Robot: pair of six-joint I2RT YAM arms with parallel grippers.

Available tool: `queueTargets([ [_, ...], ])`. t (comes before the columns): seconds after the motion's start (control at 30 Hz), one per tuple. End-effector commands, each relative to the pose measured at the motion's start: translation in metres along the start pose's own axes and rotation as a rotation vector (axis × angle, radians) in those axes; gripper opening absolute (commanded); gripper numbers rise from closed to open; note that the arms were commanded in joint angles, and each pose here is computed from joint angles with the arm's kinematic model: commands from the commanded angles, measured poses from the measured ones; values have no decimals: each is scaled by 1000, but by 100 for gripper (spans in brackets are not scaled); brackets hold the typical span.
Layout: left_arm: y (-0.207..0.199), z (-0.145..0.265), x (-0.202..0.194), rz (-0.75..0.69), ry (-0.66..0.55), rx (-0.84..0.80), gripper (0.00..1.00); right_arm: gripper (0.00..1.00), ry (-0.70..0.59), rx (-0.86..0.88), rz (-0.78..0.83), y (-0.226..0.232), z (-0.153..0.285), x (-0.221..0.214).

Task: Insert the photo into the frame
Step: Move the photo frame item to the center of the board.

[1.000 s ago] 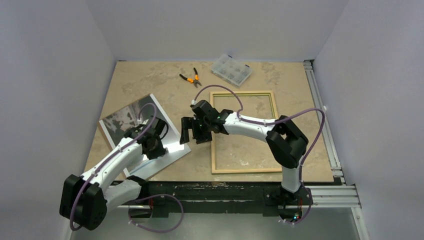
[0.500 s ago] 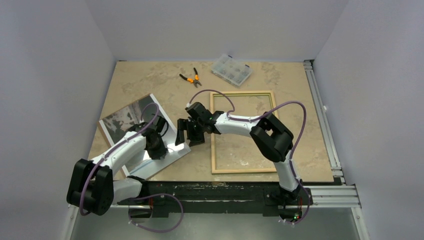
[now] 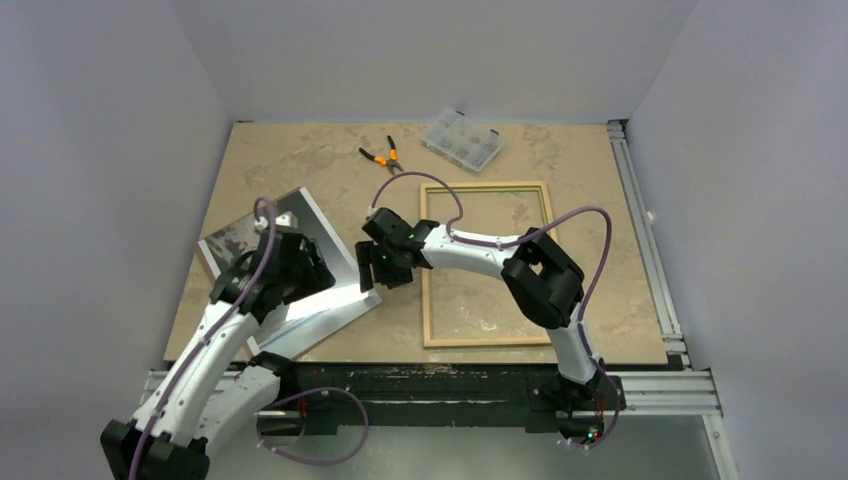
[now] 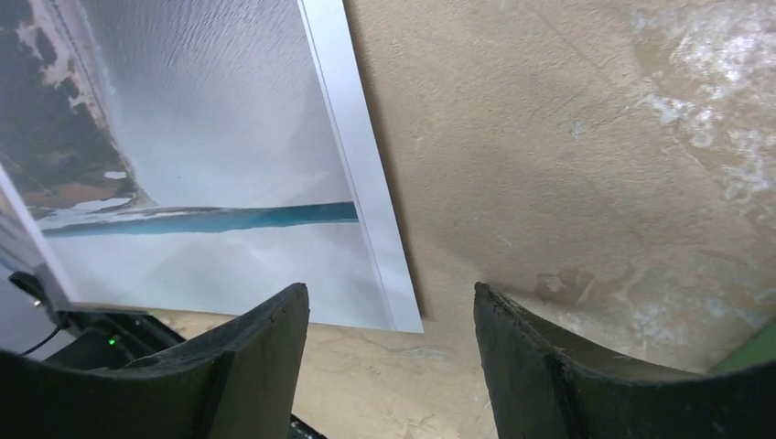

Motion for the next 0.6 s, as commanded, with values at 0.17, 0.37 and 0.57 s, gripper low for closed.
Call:
queueTargets([
  [0.17,-36,131,55,-33,-372,-343,73,61,-88,-65,162,31,13,5],
  [0.37,-75,211,61,-91,-480,-665,83,51,-98,109,246,88,20,-13],
  [0.57,-98,249,57,-136,-481,-847,88,8,-31,176,287,123,0,-37],
])
Point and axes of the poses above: each gripper's point midway between its finger pads, its own z axis back along the fingers, its own y axis along the line the jaws close on, x = y × z, the point moved 1 cm from there along z, back along the fingers, and after that the axes turned 2 degrees about z, right-handed, at the moved point
